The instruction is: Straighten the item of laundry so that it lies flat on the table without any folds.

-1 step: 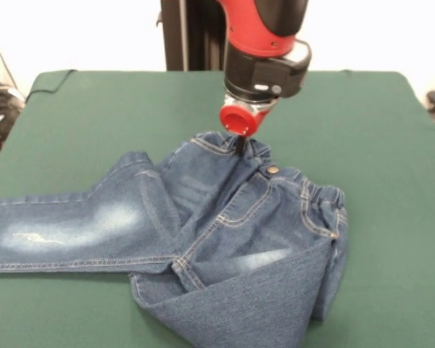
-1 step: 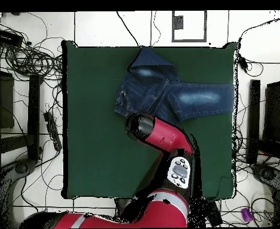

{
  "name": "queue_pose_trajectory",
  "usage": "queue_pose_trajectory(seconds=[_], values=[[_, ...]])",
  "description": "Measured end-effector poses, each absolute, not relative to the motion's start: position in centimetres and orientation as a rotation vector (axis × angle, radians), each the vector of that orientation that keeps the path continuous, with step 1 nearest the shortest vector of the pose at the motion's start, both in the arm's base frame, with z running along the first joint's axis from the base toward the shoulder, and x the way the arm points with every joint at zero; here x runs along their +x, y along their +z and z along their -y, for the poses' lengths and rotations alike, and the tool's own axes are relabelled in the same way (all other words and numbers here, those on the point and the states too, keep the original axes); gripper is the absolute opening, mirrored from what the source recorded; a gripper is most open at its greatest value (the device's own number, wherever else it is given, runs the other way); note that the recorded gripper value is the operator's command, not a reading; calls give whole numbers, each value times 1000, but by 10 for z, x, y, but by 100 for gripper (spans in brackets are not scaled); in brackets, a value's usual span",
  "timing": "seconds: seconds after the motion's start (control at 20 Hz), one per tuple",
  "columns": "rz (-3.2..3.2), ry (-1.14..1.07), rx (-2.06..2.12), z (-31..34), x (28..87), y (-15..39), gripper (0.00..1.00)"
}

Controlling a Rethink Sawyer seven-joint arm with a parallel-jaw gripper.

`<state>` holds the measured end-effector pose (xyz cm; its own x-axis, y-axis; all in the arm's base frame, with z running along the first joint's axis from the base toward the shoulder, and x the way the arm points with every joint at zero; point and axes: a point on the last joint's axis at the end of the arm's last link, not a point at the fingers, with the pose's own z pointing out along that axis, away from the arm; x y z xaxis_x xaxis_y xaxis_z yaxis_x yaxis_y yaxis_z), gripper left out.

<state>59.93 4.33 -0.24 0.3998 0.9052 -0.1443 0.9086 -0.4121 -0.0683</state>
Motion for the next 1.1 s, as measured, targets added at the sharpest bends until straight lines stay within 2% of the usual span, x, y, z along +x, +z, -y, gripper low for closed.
queue_pose_trajectory(seconds=[0.55,1.1], values=[[-1617,-215,2666,-59,592,-6,0],[-1595,-183,2690,-106,582,-7,0]])
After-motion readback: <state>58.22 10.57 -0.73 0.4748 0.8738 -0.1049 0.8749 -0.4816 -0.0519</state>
